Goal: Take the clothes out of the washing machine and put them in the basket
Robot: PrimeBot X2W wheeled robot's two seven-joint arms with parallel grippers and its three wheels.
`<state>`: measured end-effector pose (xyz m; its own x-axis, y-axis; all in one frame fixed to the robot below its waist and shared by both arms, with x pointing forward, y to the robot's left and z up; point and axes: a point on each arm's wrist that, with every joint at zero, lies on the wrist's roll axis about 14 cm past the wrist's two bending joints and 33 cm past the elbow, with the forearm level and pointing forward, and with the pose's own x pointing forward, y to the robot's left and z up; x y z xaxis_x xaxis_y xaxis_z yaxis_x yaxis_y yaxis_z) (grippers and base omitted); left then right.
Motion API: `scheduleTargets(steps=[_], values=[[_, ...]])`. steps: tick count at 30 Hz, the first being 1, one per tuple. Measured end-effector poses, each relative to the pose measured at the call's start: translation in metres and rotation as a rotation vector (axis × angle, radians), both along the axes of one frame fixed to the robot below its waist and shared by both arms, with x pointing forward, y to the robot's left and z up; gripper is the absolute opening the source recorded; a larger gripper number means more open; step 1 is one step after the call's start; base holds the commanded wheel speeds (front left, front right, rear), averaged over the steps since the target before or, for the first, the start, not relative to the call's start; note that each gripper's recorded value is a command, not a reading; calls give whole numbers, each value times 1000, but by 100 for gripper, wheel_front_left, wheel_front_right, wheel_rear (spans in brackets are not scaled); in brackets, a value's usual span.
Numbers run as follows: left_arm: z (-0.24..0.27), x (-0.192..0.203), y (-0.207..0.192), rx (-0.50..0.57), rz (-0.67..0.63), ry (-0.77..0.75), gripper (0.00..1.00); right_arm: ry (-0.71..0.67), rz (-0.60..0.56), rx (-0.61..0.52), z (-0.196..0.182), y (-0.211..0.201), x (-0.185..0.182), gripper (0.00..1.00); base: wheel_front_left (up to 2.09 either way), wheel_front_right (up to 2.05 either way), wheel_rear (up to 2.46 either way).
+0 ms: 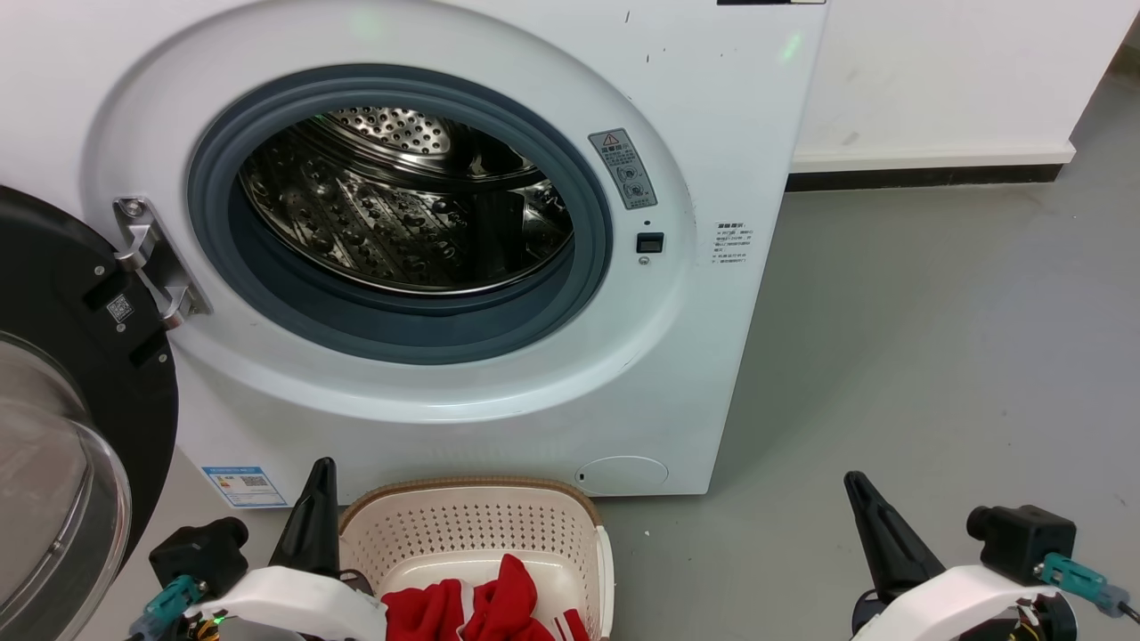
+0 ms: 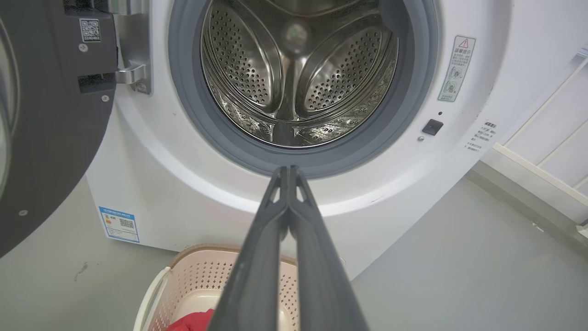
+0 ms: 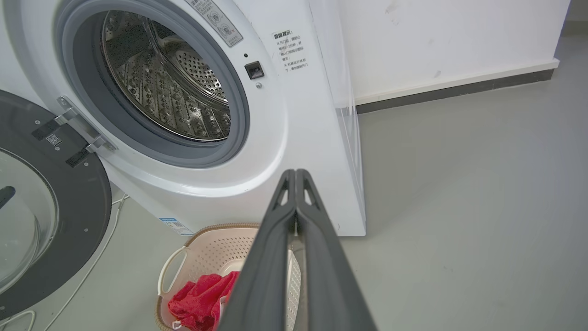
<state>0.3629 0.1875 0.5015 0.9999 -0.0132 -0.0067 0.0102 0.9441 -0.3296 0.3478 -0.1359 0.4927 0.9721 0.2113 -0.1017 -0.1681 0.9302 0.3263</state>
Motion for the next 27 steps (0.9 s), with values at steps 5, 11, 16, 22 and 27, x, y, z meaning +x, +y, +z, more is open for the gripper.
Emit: scheduleTargets(steps=[5, 11, 16, 22, 27], values=[[-2, 0, 1, -89, 6, 12, 0, 1, -15, 88, 4, -3, 5, 0, 0, 0, 0], [-5, 1, 3, -189, 16, 27, 0, 20, -36, 189, 2, -7, 6, 0, 0, 0, 0], [-3, 5, 4, -268, 23, 24, 0, 21, -51, 265, 4, -11, 9, 0, 0, 0, 0], [-5, 5, 6, -358, 32, 36, 0, 29, -72, 356, 5, -16, 13, 0, 0, 0, 0], [-5, 7, 7, -429, 35, 36, 0, 36, -88, 426, 5, -19, 14, 0, 0, 0, 0]])
